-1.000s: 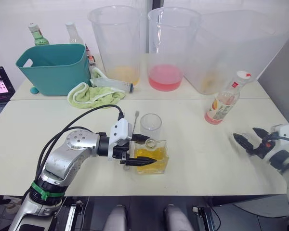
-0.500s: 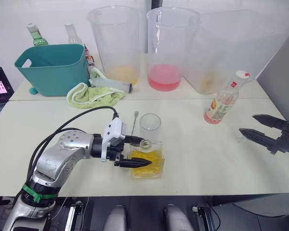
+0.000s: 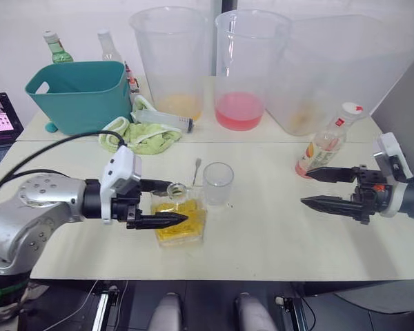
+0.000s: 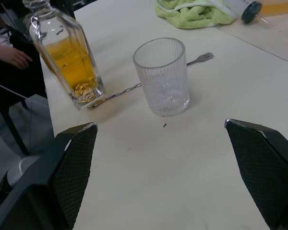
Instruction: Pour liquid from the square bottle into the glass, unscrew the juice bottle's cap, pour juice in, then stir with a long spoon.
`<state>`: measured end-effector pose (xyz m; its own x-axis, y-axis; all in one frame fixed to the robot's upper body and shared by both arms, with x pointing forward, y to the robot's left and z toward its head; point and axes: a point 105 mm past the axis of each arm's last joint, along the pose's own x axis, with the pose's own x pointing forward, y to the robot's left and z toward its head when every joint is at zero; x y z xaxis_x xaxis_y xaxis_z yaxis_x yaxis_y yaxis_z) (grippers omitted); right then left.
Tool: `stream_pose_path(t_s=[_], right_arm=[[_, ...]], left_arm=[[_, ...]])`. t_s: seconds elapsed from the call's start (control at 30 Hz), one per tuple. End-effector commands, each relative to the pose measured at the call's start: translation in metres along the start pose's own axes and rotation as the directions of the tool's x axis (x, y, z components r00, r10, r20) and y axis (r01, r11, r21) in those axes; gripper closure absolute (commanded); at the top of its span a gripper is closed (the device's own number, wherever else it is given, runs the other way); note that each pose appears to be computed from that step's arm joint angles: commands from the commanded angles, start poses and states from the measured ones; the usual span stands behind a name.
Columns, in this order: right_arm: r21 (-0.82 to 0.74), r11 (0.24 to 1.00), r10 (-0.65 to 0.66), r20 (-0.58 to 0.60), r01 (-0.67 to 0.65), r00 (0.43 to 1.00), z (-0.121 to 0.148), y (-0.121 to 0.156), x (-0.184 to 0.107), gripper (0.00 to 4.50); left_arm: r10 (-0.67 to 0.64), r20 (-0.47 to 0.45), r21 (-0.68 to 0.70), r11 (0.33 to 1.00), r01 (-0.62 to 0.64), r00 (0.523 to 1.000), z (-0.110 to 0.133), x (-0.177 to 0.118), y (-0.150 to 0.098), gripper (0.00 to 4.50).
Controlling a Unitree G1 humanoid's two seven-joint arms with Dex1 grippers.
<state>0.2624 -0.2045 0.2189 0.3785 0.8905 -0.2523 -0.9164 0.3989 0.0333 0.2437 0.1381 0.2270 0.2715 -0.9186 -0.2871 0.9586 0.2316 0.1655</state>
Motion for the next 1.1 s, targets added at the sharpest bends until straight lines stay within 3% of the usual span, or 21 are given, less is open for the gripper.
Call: stream_pose_path(t_s=[0.03,0.23,0.37,0.53,0.67,0.83,1.1], right_arm=[[-0.048,0.999,0.017,0.018,-0.016,1.000,0.009,0.000,0.000,0.00],[-0.072,0.997,-0.002,0.053,0.005,0.999,0.011,-0.003,0.004,0.00],[-0.081,0.996,-0.032,0.068,0.037,0.997,0.009,-0.003,0.002,0.00],[-0.085,0.994,-0.059,0.073,0.065,0.996,0.006,0.000,0.002,0.00],[-0.063,0.994,-0.085,0.080,0.090,0.993,0.000,0.003,0.002,0.00],[-0.071,0.992,-0.094,0.086,0.100,0.992,-0.001,0.007,0.003,0.00],[-0.042,0.988,-0.147,0.097,0.152,0.984,-0.008,0.011,0.001,0.00]], left_arm=[[0.142,0.055,0.156,0.976,-0.149,0.988,0.030,-0.017,0.022,1.71],[0.316,0.057,0.280,0.905,-0.319,0.947,0.039,-0.010,0.063,1.71],[0.414,0.125,0.383,0.818,-0.429,0.902,0.054,0.003,0.089,1.71],[0.464,0.190,0.393,0.771,-0.501,0.865,0.065,0.017,0.110,1.71],[0.473,0.246,0.451,0.717,-0.532,0.846,0.077,0.044,0.118,1.71],[0.474,0.241,0.533,0.665,-0.523,0.847,0.067,0.072,0.123,1.71],[0.432,0.286,0.736,0.473,-0.485,0.855,0.058,0.095,0.118,1.71]])
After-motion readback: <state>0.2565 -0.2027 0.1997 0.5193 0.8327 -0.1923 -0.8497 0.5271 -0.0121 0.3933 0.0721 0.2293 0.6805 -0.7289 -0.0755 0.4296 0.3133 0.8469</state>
